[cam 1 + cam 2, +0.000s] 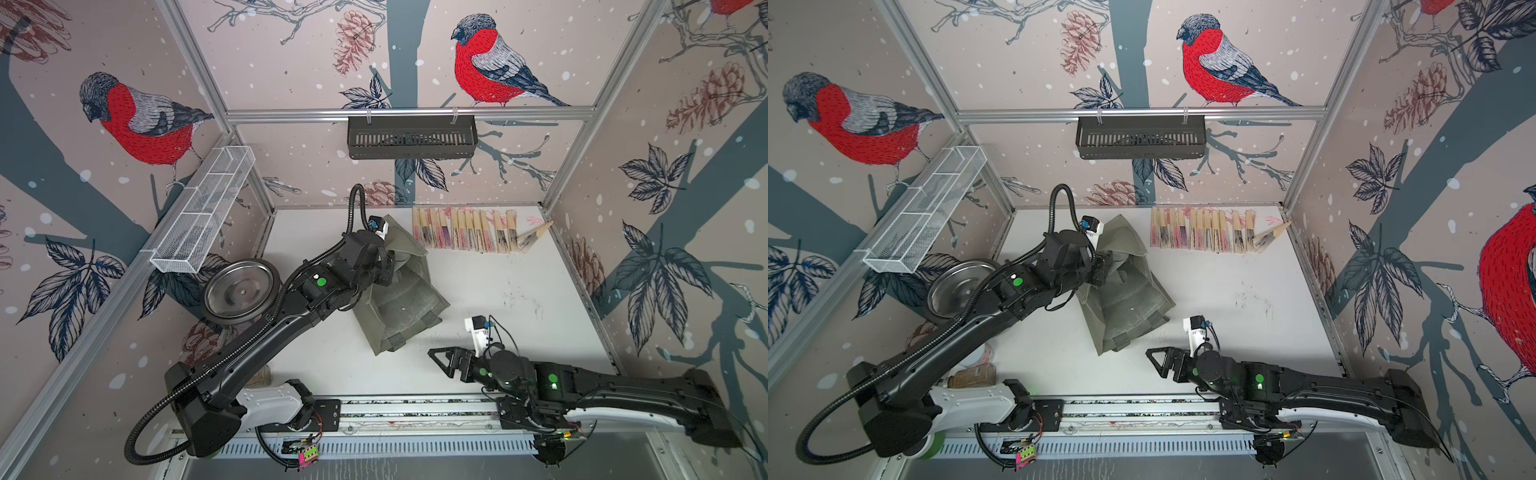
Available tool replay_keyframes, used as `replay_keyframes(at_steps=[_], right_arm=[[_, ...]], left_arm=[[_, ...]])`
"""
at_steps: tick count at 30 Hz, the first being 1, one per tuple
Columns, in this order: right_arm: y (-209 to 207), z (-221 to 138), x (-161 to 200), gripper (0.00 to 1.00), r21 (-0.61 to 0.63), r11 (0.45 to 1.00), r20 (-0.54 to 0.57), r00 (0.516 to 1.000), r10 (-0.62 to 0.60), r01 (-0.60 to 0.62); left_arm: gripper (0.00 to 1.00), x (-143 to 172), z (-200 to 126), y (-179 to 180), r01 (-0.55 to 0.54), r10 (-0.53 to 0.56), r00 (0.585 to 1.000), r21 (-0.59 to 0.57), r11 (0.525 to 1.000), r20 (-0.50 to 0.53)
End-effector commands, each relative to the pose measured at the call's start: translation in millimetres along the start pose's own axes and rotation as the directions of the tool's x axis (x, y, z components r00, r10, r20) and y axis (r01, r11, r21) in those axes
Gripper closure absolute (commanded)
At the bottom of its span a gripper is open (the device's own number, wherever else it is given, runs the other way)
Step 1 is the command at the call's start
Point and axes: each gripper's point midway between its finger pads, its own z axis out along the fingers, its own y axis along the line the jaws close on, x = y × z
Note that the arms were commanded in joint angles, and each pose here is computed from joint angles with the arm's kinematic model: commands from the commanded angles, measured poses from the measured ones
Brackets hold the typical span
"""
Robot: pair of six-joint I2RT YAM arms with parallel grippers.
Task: Take out the folding fans from the tote bags
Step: Place the canvas bag at the center of the board.
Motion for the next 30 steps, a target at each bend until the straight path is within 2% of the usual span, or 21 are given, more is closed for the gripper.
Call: replay_keyframes(at_steps=[1, 7, 10, 11, 13, 14, 15, 18, 23, 26, 30], right_arm=[[15.7, 12.3, -14.8, 0.06, -0.070, 0.988, 0.103, 0.984, 0.147, -0.141], [14.1, 49.7, -39.8, 0.09, -0.089, 0.977, 0.126, 0.970, 0.205, -0.195], [25.1, 77.4, -44.8, 0.14, -0.088, 0.980, 0.054, 0.982, 0.181, -0.176], [26.7, 88.8, -47.9, 0.20, -0.066, 0.985, 0.041, 0.986, 0.161, -0.158], [28.5, 105.0, -54.7, 0.40, -0.059, 0.987, 0.015, 0.988, 0.151, -0.150], [30.1, 111.1, -58.3, 0.58, -0.064, 0.987, -0.017, 0.989, 0.146, -0.147], [34.3, 114.3, -61.8, 0.69, -0.064, 0.990, -0.041, 0.991, 0.127, -0.129], [53.6, 111.9, -89.0, 0.91, -0.024, 0.999, -0.056, 0.998, 0.021, -0.023], [104.2, 97.8, -138.5, 0.95, -0.018, 0.989, -0.119, 0.982, -0.147, 0.146], [119.6, 94.8, -162.0, 0.97, -0.023, 0.982, -0.158, 0.970, -0.187, 0.185], [134.3, 95.6, -195.9, 0.97, -0.020, 0.976, -0.169, 0.962, -0.216, 0.216]], left_arm=[[1.00, -4.2, -2.2, 1.9, 0.033, -0.033, 0.999, -0.014, 0.999, 0.008], [1.00, -2.0, -7.7, 2.6, 0.058, -0.058, 0.998, -0.003, 0.998, 0.010], [1.00, 0.1, -9.6, 0.7, 0.072, -0.072, 0.997, 0.014, 0.997, 0.006], [1.00, 1.2, -10.1, 0.1, 0.074, -0.074, 0.997, 0.018, 0.997, 0.003], [1.00, 1.2, -13.2, 0.7, 0.080, -0.080, 0.997, 0.020, 0.997, 0.006], [1.00, 0.0, -15.2, 2.8, 0.082, -0.082, 0.997, 0.013, 0.997, 0.013], [1.00, -2.5, -18.3, 5.0, 0.082, -0.082, 0.996, 0.007, 0.997, 0.023], [1.00, -19.0, -28.5, 19.5, 0.102, -0.101, 0.993, -0.017, 0.995, 0.063], [1.00, -38.2, -29.0, 56.1, 0.166, -0.162, 0.983, -0.046, 0.985, 0.085], [1.00, -44.6, -27.9, 70.2, 0.189, -0.183, 0.978, -0.058, 0.980, 0.097], [1.00, -40.8, -16.5, 82.6, 0.230, -0.228, 0.972, -0.035, 0.973, 0.050]])
